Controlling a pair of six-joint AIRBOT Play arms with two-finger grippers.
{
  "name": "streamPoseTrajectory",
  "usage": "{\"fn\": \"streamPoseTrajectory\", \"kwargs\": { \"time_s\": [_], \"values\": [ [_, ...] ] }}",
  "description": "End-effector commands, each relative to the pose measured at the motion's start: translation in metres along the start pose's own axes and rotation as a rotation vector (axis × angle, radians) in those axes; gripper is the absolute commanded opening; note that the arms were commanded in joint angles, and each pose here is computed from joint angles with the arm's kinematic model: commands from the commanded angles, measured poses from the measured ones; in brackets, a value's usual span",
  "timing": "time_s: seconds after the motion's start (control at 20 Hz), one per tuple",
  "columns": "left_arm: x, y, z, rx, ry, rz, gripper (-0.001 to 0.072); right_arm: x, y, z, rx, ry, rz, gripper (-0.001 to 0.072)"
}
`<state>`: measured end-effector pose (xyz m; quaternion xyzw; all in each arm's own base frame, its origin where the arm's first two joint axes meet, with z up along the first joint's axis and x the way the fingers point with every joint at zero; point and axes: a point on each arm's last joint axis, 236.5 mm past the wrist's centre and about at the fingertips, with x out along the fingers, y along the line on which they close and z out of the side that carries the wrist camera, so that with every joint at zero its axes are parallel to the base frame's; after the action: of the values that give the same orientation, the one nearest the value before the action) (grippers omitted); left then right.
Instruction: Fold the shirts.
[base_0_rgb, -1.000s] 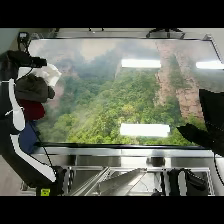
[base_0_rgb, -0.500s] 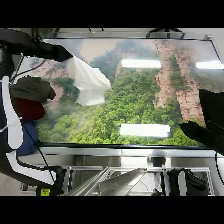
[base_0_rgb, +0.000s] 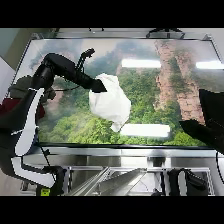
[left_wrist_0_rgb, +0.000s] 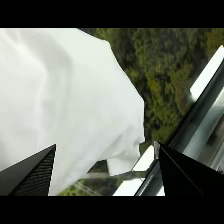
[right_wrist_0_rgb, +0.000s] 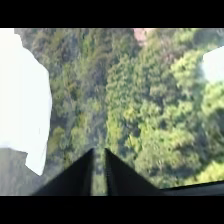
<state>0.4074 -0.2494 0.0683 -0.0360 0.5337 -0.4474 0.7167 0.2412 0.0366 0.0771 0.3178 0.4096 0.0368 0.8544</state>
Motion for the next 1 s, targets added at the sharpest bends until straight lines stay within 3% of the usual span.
{"fn": "streamPoseTrajectory", "kwargs": {
  "time_s": [0.0, 0.15, 0.3, 0.6, 0.8, 0.95],
  "values": [
    [-0.017, 0.033, 0.003, -0.027, -0.014, 0.114, 0.0686, 0.008, 0.028, 0.002, -0.062, 0.012, 0.141, 0.0383],
    [-0.04, 0.091, 0.0, -0.167, -0.099, 0.205, 0.0687, 0.032, 0.068, -0.011, -0.11, 0.092, 0.332, 0.0384],
    [-0.044, 0.158, -0.011, -0.31, -0.21, 0.289, 0.0686, 0.088, 0.079, -0.039, -0.151, 0.195, 0.323, 0.0383],
    [-0.001, 0.232, -0.008, -0.41, -0.218, 0.279, 0.0686, 0.201, 0.078, -0.105, -0.143, 0.34, 0.188, 0.0364],
    [0.016, 0.263, 0.013, -0.444, -0.243, 0.27, 0.0685, 0.238, 0.077, -0.115, -0.142, 0.407, 0.155, 0.0353],
    [0.036, 0.25, 0.02, -0.452, -0.209, 0.167, 0.0685, 0.248, 0.085, -0.109, -0.145, 0.408, 0.165, 0.0353]
  ]
}}
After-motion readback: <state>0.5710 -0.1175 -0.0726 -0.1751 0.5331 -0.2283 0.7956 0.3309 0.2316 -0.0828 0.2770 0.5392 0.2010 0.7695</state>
